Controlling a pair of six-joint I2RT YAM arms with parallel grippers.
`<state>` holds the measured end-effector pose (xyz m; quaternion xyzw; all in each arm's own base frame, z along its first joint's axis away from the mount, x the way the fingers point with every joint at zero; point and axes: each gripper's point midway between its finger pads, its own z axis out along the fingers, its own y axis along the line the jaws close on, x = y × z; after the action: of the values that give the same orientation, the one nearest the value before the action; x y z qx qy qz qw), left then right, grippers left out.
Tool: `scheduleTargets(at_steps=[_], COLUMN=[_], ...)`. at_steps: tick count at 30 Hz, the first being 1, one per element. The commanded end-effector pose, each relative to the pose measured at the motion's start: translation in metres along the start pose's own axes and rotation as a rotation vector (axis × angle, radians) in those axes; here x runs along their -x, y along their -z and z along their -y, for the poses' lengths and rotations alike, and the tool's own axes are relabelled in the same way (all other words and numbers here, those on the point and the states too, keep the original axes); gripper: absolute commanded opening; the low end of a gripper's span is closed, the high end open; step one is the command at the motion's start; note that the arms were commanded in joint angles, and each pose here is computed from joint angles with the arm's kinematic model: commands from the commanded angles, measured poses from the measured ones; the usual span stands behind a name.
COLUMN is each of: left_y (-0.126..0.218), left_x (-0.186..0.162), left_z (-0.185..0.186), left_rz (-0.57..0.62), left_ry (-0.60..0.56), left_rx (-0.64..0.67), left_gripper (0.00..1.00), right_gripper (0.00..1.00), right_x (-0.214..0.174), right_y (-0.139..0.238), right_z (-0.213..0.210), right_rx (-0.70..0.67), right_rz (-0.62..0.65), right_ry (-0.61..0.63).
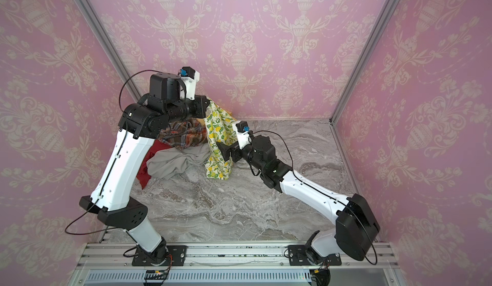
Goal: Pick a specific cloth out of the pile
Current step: 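Grasp the hanging lemon-print cloth with the right gripper below the left gripper, then carry the cloth away with the right gripper while the left gripper withdraws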
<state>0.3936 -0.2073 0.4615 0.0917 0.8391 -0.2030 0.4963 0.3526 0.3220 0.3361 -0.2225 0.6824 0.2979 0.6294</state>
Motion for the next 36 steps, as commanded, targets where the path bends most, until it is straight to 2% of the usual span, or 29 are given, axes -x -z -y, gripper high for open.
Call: scheduleTargets(at_steps=[1,8,17,18,19,20,21,22,23,30,36], left_y=[0.014,0.007,0.007,0.007,0.006,0.005,0.002,0.001,-0.002,-0.027,-0.043], left_x=[0.017,0.015,0.018,0.017,0.016,0.015,0.013,0.012,0.01,-0.011,-0.034], left_z=[0.011,0.017,0.03,0.031,0.032,0.033,0.032,0.032,0.03,0.004,-0.042], left_rz=[0.083,0.083,0.085,0.083,0.083,0.078,0.073,0.073,0.068,0.017,-0.002], left_ry=[0.001,-0.001,-0.001,-0.001,-0.003,-0.002,-0.004,-0.008,-0.015,-0.012,0.089], left_rx=[-0.021,-0.023,-0.057,-0.059,-0.063,-0.066,-0.065,-0.063,-0.051,0.015,0.064], left_gripper=[0.0,0.0,0.0,0.0,0.0,0.0,0.0,0.0,0.0,0.0,0.0], right_gripper=[1.0,1.0,1.0,0.97,0.9,0.74,0.5,0.2,0.0,0.0,0.0], right_x=[0.001,-0.023,-0.063,-0.064,-0.065,-0.065,-0.064,-0.061,-0.059,-0.024,0.011], right_y=[-0.002,-0.006,-0.037,-0.04,-0.042,-0.043,-0.043,-0.042,-0.038,0.001,0.036], right_z=[-0.004,-0.015,0.02,0.023,0.025,0.026,0.027,0.026,0.027,0.035,0.05], right_rx=[-0.005,0.015,-0.181,-0.197,-0.205,-0.215,-0.22,-0.212,-0.221,-0.281,-0.334], right_rz=[0.061,0.089,0.093,0.098,0.097,0.091,0.079,0.067,0.052,-0.003,-0.054], right_ry=[0.018,0.024,0.017,0.016,0.018,0.016,0.01,0.005,-0.001,0.007,-0.048])
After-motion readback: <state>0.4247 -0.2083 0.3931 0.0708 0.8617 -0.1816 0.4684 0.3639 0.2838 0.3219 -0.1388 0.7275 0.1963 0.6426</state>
